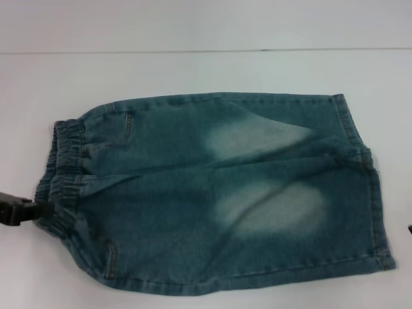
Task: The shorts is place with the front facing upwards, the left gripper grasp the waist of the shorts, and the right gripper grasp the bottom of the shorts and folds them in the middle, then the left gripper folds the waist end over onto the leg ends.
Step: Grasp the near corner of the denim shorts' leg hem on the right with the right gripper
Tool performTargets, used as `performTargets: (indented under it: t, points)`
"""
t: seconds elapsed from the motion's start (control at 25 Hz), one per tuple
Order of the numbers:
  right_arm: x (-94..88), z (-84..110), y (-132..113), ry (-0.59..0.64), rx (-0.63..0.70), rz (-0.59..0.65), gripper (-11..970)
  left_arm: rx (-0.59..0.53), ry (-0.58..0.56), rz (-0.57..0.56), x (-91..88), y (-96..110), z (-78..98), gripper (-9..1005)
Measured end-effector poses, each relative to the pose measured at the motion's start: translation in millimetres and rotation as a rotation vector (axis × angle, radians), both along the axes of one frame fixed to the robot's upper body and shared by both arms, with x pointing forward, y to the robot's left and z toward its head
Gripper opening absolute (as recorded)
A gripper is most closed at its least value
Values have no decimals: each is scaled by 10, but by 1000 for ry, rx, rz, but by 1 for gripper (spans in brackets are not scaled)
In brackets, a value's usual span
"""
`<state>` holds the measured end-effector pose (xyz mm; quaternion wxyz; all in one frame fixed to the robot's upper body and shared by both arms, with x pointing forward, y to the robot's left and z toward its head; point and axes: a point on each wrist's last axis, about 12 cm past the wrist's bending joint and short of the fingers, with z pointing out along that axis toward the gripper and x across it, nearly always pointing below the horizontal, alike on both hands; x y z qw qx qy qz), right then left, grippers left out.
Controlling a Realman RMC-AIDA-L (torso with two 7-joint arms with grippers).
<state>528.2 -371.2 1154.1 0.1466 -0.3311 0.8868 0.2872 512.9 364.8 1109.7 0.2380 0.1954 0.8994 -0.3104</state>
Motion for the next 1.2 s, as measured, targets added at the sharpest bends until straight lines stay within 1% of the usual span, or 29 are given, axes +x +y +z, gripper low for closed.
performTargets:
  t: [0.2, 0.44, 0.64, 0.8, 1.2]
  points:
    - [-11, -100, 70, 78, -51, 52, 866, -25, -22, 34, 21, 32, 40, 20]
    - [8, -210, 180, 131, -41, 94, 859, -28, -30, 34, 36, 27, 51, 20]
    - [35, -378, 301, 190, -59, 131, 853, -28, -32, 34, 40, 22, 45, 21]
    - [61, -416, 328, 200, -62, 138, 848, -28, -33, 35, 40, 23, 44, 20]
    - [110, -456, 420, 179, -66, 142, 837, -30, -32, 34, 36, 16, 34, 20]
